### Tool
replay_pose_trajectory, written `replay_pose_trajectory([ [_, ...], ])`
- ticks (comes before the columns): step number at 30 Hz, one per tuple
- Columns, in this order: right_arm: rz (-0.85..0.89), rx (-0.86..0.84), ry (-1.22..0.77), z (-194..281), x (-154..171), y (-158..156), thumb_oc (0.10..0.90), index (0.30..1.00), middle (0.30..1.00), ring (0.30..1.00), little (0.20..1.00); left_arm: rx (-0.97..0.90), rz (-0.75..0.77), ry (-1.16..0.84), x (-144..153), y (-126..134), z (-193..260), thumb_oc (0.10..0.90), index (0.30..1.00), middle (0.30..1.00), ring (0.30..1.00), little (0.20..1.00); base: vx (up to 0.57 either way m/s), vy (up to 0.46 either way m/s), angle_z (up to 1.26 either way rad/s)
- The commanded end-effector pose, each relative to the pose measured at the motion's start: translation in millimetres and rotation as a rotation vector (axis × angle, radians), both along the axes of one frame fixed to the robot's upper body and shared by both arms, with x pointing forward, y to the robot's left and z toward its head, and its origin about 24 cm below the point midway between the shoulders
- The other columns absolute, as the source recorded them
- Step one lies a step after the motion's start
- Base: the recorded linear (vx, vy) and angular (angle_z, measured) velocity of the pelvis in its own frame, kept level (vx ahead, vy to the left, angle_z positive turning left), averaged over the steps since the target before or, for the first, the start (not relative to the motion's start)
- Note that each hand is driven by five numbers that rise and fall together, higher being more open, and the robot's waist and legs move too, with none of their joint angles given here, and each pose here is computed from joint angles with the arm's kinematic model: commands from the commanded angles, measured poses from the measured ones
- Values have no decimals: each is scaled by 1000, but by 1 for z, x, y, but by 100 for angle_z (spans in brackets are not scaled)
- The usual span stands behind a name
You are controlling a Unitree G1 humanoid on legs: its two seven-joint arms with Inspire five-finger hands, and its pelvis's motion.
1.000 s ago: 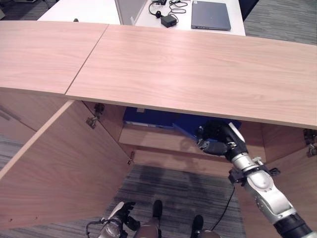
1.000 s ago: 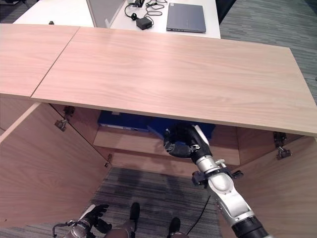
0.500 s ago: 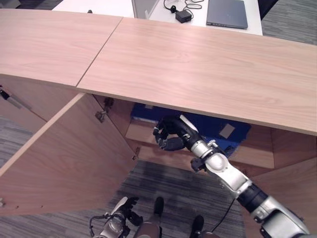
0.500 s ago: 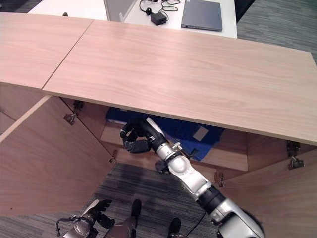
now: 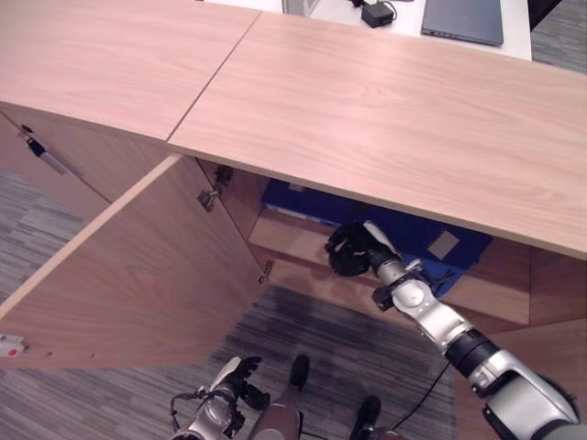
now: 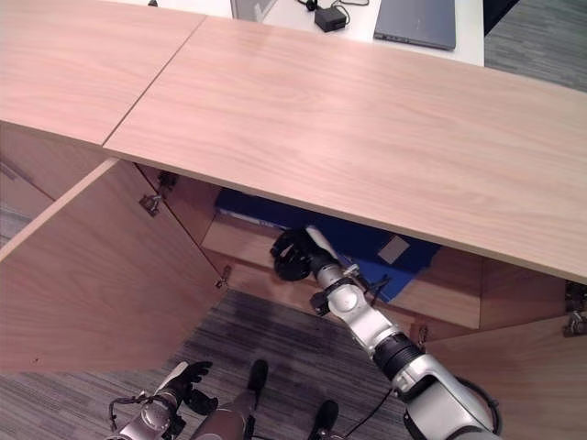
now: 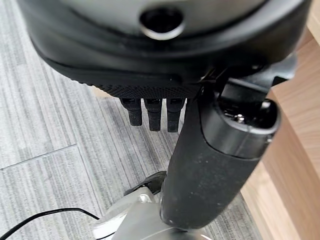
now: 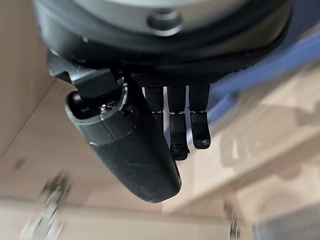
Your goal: Put the empty folder in the office cabinet
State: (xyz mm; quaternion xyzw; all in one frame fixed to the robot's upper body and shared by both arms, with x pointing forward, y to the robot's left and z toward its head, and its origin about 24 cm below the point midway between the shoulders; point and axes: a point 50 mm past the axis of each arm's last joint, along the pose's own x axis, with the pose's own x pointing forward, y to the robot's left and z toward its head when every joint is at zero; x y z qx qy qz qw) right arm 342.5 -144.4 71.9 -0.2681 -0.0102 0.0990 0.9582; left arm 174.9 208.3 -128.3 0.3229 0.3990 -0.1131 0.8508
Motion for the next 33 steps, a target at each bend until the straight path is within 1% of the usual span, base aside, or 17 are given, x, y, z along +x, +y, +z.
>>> replay_pose_trajectory([
  [1, 20, -12, -273, 69, 22, 7, 400, 300, 300, 300, 300, 15, -61, -81, 20, 3, 13, 800, 900, 900, 900, 900, 0, 0, 0],
  [3, -37, -48, -248, 63, 27, -6, 400, 300, 300, 300, 300, 10, -64, -85, 21, 2, 14, 800, 900, 900, 900, 900, 0, 0, 0],
  [5, -65, -64, -238, 61, 29, -12, 400, 300, 300, 300, 300, 7, -63, -92, 23, 1, 14, 800, 900, 900, 900, 900, 0, 0, 0],
  [13, -129, -119, -194, 53, 37, -22, 400, 300, 300, 300, 300, -5, -74, -103, 26, -3, 16, 800, 900, 900, 900, 900, 0, 0, 0],
  [19, -130, -125, -180, 51, 39, -18, 400, 300, 300, 300, 300, -8, -73, -108, 27, -5, 16, 800, 900, 900, 900, 900, 0, 0, 0],
  [23, -98, -110, -164, 45, 38, -5, 400, 300, 300, 300, 300, -9, -73, -105, 27, -6, 16, 800, 900, 900, 900, 900, 0, 0, 0],
  [27, -92, -120, -127, 35, 38, 0, 400, 300, 300, 300, 300, -11, -75, -111, 28, -7, 16, 800, 900, 900, 900, 900, 0, 0, 0],
  [29, -111, -123, -88, 26, 39, 2, 400, 300, 300, 300, 300, -13, -83, -125, 31, -9, 19, 800, 900, 900, 900, 900, -17, 4, 0],
  [33, -127, -124, -75, 24, 41, 3, 400, 300, 300, 300, 300, -12, -88, -135, 34, -10, 20, 800, 900, 900, 900, 900, 0, 0, 0],
])
